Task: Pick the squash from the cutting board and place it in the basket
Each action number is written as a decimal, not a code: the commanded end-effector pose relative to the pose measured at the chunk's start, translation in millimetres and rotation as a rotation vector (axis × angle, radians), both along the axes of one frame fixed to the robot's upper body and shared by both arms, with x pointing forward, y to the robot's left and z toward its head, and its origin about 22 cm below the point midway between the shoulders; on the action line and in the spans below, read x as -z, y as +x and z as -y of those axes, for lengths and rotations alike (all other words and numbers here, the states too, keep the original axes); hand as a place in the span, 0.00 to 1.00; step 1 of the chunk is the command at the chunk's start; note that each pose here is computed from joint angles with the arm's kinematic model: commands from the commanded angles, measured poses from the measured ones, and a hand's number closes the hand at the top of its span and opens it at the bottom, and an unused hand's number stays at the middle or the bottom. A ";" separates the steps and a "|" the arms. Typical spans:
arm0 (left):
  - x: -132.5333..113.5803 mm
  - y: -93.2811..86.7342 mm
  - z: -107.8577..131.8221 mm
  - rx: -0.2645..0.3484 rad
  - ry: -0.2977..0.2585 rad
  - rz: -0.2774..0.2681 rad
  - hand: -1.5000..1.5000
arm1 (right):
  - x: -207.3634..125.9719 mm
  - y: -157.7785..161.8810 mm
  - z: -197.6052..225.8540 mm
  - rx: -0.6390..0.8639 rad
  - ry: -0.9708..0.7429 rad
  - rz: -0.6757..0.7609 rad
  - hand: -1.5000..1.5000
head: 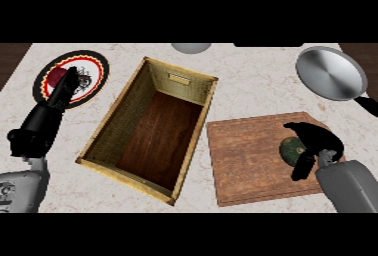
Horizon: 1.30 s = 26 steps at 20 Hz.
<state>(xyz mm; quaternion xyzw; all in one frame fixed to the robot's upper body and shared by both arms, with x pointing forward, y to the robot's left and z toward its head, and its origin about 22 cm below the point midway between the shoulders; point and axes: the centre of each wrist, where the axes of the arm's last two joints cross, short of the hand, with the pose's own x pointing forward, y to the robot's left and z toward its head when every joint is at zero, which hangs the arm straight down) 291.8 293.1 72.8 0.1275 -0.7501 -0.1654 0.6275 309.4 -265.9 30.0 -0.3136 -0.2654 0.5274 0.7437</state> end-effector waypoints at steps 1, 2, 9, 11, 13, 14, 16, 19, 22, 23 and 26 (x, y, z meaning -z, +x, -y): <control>-13.5 -4.4 -7.7 0.000 -0.005 0.011 0.50 | -2.6 -3.0 7.0 0.017 0.059 -0.002 1.00; 2.2 -4.4 6.0 -0.005 0.011 0.011 0.50 | 23.5 -15.8 11.5 0.043 0.068 0.003 1.00; 14.6 -14.8 3.7 0.000 0.005 -0.004 0.50 | 19.4 0.4 27.8 -0.082 0.002 0.032 1.00; -7.7 -5.8 14.7 0.010 -0.016 0.002 0.50 | 32.0 3.8 -5.0 -0.090 0.003 0.066 1.00; 0.2 -5.8 -16.8 0.007 0.003 0.014 0.50 | 21.6 5.5 22.9 -0.098 -0.010 0.113 1.00; 15.9 -14.6 4.9 0.006 -0.004 -0.004 0.50 | 39.4 3.7 -4.4 -0.114 -0.030 0.141 1.00; 10.4 -20.1 -13.7 0.000 -0.006 0.010 0.50 | 7.2 -2.9 1.5 -0.118 -0.051 0.202 1.00; -3.3 -4.7 -24.6 -0.019 0.003 0.008 0.50 | -3.5 -17.2 -10.2 -0.061 -0.110 0.293 1.00; 2.0 -22.6 -24.4 -0.030 0.008 -0.001 0.50 | -36.9 -50.0 -0.9 0.000 -0.172 0.383 1.00; -6.9 -11.3 -2.7 -0.040 0.005 0.005 0.50 | -37.4 -61.7 -13.5 0.021 -0.172 0.410 1.00; 4.1 -16.7 -7.0 -0.038 -0.010 -0.019 0.50 | -84.1 -67.9 -13.7 0.066 -0.143 0.604 1.00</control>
